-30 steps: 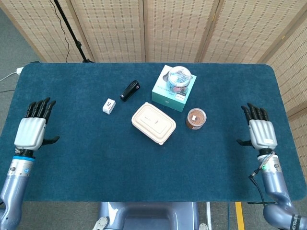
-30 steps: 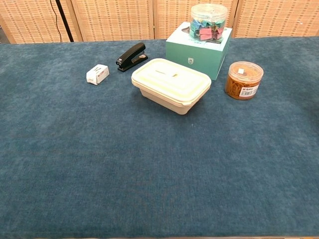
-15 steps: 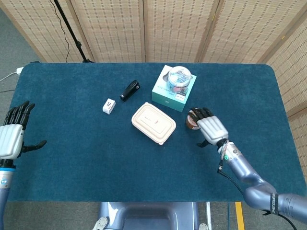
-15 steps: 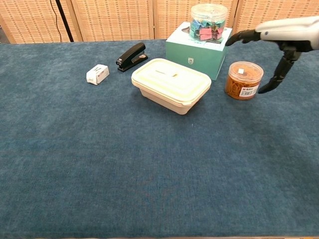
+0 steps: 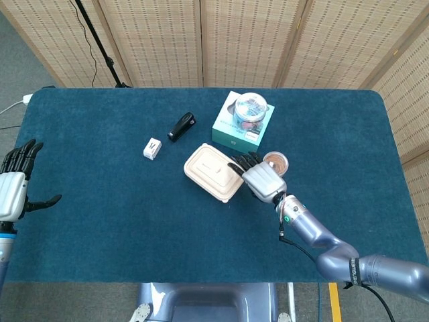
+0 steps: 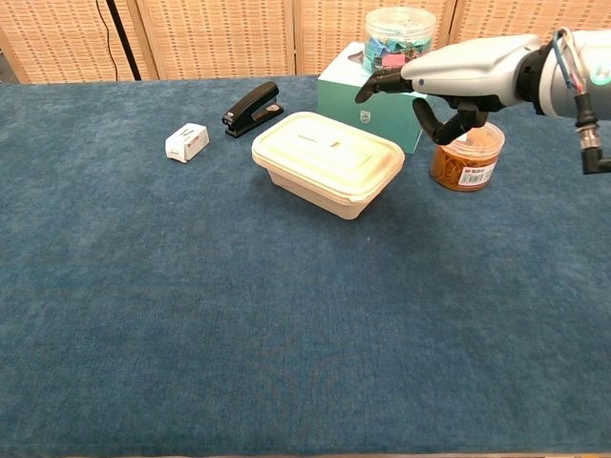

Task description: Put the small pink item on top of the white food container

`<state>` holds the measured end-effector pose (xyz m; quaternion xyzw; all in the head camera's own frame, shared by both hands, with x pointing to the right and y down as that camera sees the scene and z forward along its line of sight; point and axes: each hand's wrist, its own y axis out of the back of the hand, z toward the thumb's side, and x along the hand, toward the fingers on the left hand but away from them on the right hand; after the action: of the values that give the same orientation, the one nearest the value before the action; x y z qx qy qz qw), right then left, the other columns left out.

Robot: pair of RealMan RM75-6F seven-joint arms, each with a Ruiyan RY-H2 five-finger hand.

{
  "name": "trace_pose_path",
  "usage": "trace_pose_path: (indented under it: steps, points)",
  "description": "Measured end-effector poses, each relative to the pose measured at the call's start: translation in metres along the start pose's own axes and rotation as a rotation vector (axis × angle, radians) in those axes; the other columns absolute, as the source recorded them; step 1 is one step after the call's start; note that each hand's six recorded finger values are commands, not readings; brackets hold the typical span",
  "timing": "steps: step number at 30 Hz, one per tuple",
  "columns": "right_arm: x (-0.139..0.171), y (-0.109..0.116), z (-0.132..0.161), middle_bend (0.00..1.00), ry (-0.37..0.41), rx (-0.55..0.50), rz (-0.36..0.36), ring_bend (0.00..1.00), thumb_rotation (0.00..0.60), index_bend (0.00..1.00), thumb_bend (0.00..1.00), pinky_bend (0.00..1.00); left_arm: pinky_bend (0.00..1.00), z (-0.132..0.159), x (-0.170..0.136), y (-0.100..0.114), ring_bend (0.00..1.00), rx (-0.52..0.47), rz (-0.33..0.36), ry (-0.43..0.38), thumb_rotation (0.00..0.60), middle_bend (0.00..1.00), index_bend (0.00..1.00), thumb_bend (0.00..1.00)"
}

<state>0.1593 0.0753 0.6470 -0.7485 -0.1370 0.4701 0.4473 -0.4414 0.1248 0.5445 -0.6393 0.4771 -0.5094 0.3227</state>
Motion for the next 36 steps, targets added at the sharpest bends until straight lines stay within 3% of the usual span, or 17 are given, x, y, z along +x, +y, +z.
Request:
trace_pose_path:
  steps: [6,16,24,36]
  points:
    - [-0.014,0.0,0.007,0.0,0.016,0.027,-0.004,0.0,0.6,0.27,1.0,0.0,0.0,0.001,0.001,-0.002,0.0,0.0,-0.006,0.001,0.6,0.0,0.0,0.0]
    - [-0.031,-0.001,0.013,0.0,0.029,0.026,-0.033,0.0,0.6,0.27,1.0,0.0,0.0,0.001,0.002,-0.003,0.0,-0.003,-0.009,0.006,0.6,0.0,0.0,0.0]
    - [-0.049,0.012,0.026,0.0,0.059,0.009,-0.114,0.0,0.6,0.28,1.0,0.0,0.0,0.001,0.002,-0.004,0.0,-0.004,-0.015,0.01,0.6,0.0,0.0,0.0]
    - [-0.061,0.004,0.044,0.0,0.09,0.055,-0.134,0.0,0.6,0.29,1.0,0.0,0.0,0.001,0.002,-0.005,0.0,-0.008,-0.02,0.008,0.6,0.0,0.0,0.0]
